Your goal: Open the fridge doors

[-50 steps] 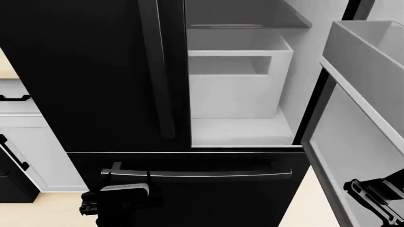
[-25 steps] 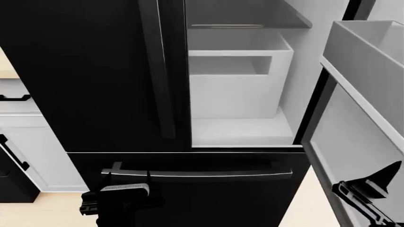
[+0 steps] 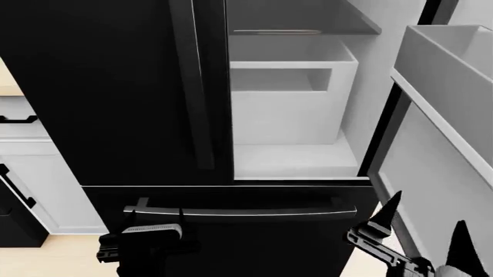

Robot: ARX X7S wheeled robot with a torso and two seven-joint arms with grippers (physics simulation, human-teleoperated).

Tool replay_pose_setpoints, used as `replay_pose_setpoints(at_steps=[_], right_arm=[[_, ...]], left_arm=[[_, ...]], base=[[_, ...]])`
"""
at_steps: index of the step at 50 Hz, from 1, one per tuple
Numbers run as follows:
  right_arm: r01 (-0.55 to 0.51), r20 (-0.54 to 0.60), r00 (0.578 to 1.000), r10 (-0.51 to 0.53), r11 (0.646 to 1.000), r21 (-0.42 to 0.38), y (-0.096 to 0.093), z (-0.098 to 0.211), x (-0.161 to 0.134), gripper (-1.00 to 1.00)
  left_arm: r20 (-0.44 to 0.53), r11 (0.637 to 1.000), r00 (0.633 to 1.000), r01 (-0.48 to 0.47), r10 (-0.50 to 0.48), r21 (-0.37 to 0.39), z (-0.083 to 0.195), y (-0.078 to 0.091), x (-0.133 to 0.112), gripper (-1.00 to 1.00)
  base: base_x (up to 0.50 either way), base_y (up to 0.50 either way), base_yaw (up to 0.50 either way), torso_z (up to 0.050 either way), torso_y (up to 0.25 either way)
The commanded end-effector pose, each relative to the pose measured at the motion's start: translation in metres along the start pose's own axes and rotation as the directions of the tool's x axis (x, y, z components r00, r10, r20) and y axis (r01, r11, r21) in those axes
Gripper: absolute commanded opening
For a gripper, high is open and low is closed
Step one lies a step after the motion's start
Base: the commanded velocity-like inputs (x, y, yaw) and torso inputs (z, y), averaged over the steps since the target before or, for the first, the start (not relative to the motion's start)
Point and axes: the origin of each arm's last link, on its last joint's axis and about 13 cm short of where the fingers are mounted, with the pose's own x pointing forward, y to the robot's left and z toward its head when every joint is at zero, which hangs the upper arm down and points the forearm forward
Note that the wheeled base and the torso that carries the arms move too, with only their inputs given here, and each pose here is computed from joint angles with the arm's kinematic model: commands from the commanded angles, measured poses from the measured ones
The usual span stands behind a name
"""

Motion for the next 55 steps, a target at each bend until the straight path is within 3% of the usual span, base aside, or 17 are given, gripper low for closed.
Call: replay_pose_setpoints(at_steps=[1,3,5,9,12,13,15,20,22,24,27,31,36,37,39,47,55], right_arm=[[-0.197,-0.096,0.976,0.193,0.98,-0.04,0.006,-0.022,0.002,1.0],[-0.212,-0.134,0.971,0.199,0.973,-0.095,0.008,-0.03,0.007,1.0],[-0.208,-0.155,0.968,0.199,0.977,-0.039,0.006,-0.035,0.01,1.0],[-0.25,-0.244,0.943,0.225,0.965,-0.077,0.011,-0.044,0.024,1.0],[-0.307,-0.277,0.918,0.285,0.951,-0.039,0.012,-0.054,0.032,1.0],[-0.334,-0.294,0.909,0.295,0.938,-0.091,0.011,-0.06,0.035,1.0],[-0.361,-0.262,0.906,0.332,0.93,-0.067,0.012,-0.06,0.038,1.0],[-0.512,-0.269,0.826,0.494,0.859,0.007,0.018,-0.07,0.046,1.0],[-0.486,-0.289,0.833,0.472,0.873,0.027,0.019,-0.081,0.046,1.0],[-0.511,-0.307,0.826,0.473,0.858,-0.054,0.019,-0.089,0.043,1.0],[-0.496,-0.277,0.841,0.464,0.867,-0.053,0.019,-0.087,0.044,1.0],[-0.491,-0.261,0.861,0.437,0.848,-0.198,0.016,-0.084,0.043,1.0],[-0.498,-0.282,0.848,0.448,0.856,-0.14,0.015,-0.089,0.044,1.0],[-0.492,-0.277,0.847,0.455,0.867,-0.083,0.013,-0.089,0.043,1.0],[-0.454,-0.265,0.866,0.424,0.889,-0.062,0.009,-0.088,0.044,1.0],[-0.45,-0.259,0.872,0.416,0.889,-0.088,0.008,-0.09,0.041,1.0],[-0.488,-0.232,0.862,0.451,0.862,-0.138,0.012,-0.088,0.039,1.0]], left_arm=[[0.013,0.999,1.0,0.026,-0.026,-0.021,0.001,-0.002,-0.001,1.0],[0.013,0.999,1.0,0.027,-0.026,-0.022,0.001,-0.002,-0.001,1.0],[0.012,0.999,1.0,0.026,-0.026,-0.022,0.001,-0.002,-0.001,1.0],[0.012,0.999,1.0,0.025,-0.025,-0.026,0.002,-0.002,-0.001,1.0],[0.01,0.999,1.0,0.024,-0.024,-0.029,0.001,-0.002,-0.001,1.0],[0.009,0.999,1.0,0.024,-0.024,-0.032,0.001,-0.002,-0.001,1.0],[0.009,0.999,1.0,0.023,-0.022,-0.035,0.001,-0.002,0.0,1.0],[0.006,0.999,1.0,0.022,-0.022,-0.038,0.001,-0.002,0.0,1.0],[0.006,0.999,1.0,0.022,-0.022,-0.038,0.001,-0.002,0.0,1.0],[0.006,0.999,1.0,0.022,-0.022,-0.039,0.002,-0.002,0.0,1.0],[0.006,0.999,1.0,0.024,-0.024,-0.041,0.002,-0.002,0.0,1.0],[0.005,0.999,1.0,0.023,-0.022,-0.041,0.002,-0.001,0.0,1.0],[0.005,0.999,1.0,0.024,-0.024,-0.042,0.002,-0.002,0.001,1.0],[0.004,0.999,1.0,0.025,-0.025,-0.042,0.002,-0.002,0.001,1.0],[0.002,0.999,1.0,0.024,-0.024,-0.043,0.002,-0.002,0.001,1.0],[-0.006,0.999,1.0,0.021,-0.022,-0.037,0.002,-0.003,0.002,1.0],[-0.011,0.999,1.0,0.016,-0.016,-0.047,0.004,-0.002,0.002,1.0]], base=[[0.0,0.0,0.0,0.0,0.0],[0.0,0.0,0.0,0.0,0.0],[0.0,0.0,0.0,0.0,0.0],[0.0,0.0,0.0,0.0,0.0],[0.0,0.0,0.0,0.0,0.0],[0.0,0.0,0.0,0.0,0.0],[0.0,0.0,0.0,0.0,0.0],[0.0,0.0,0.0,0.0,0.0],[0.0,0.0,0.0,0.0,0.0],[0.0,0.0,0.0,0.0,0.0],[0.0,0.0,0.0,0.0,0.0],[0.0,0.0,0.0,0.0,0.0],[0.0,0.0,0.0,0.0,0.0],[0.0,0.0,0.0,0.0,0.0],[0.0,0.0,0.0,0.0,0.0],[0.0,0.0,0.0,0.0,0.0],[0.0,0.0,0.0,0.0,0.0]])
